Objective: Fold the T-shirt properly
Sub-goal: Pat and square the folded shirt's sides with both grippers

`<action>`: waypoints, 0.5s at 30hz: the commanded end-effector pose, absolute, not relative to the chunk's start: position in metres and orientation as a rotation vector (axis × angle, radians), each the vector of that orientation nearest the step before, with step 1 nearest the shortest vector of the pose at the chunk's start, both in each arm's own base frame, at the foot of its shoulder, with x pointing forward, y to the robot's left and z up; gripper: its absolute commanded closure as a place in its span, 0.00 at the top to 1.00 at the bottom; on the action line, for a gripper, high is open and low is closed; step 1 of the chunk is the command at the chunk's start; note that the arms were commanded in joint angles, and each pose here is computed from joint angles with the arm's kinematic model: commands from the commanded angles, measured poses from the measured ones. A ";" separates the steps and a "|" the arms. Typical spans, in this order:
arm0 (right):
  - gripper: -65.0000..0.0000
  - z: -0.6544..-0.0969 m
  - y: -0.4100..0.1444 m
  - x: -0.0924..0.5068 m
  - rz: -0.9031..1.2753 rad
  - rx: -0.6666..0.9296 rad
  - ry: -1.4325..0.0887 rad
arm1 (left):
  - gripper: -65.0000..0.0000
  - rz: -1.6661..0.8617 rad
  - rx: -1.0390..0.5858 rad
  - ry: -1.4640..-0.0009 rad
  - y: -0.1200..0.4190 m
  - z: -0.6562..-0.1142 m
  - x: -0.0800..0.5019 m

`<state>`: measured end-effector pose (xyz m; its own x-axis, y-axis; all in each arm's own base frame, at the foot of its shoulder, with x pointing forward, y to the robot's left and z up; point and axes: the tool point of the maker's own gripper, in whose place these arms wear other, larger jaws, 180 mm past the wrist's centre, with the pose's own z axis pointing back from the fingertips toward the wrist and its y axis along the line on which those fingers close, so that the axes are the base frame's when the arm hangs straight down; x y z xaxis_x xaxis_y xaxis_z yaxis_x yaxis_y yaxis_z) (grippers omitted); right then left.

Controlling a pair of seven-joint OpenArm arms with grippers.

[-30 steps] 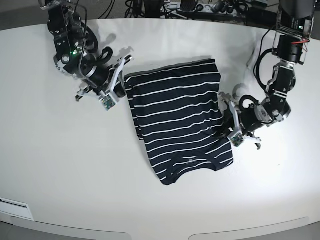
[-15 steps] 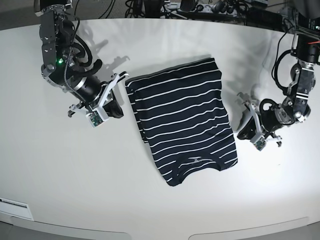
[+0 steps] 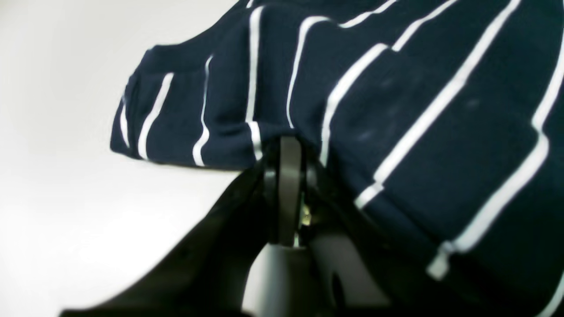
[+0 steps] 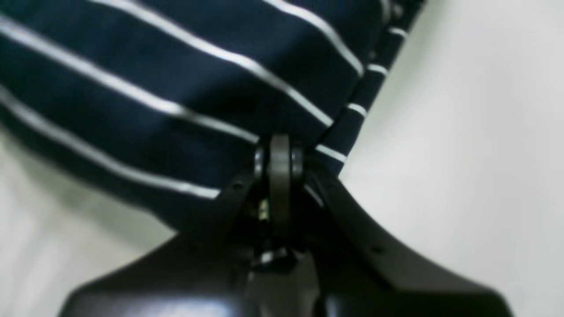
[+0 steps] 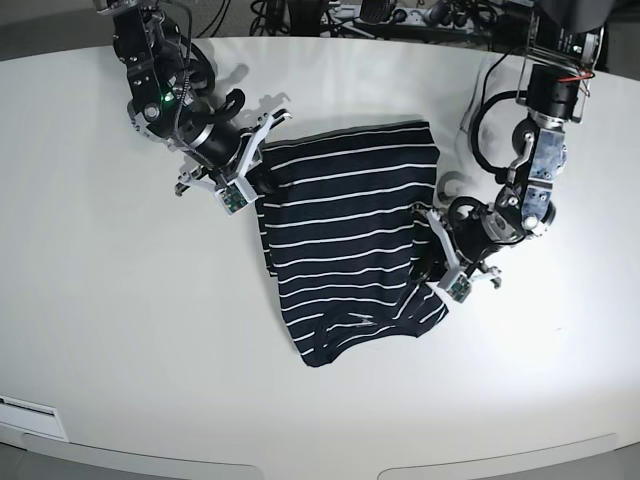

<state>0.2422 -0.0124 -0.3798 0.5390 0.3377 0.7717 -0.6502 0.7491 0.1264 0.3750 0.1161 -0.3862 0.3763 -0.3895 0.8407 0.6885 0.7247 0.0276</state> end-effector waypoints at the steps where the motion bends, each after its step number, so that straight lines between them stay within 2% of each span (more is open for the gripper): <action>1: 0.00 -0.381 -0.006 0.237 0.638 0.439 -0.789 | 0.00 -0.748 -0.320 -0.916 0.122 -0.392 0.372; 8: 0.00 -0.383 0.017 0.226 0.638 0.476 -0.759 | 0.00 -0.760 -0.314 -0.945 0.124 -0.380 0.382; 15: 0.00 -0.377 -0.002 0.256 0.639 0.316 -0.817 | 0.00 -0.799 -0.260 -0.964 0.150 -0.359 0.398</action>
<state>0.2519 0.0046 -0.3793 0.5171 0.3940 0.7599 -0.6476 0.7606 0.0464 0.3864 0.1436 -0.3739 0.3481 -0.4863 0.8015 0.7173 0.6886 0.1063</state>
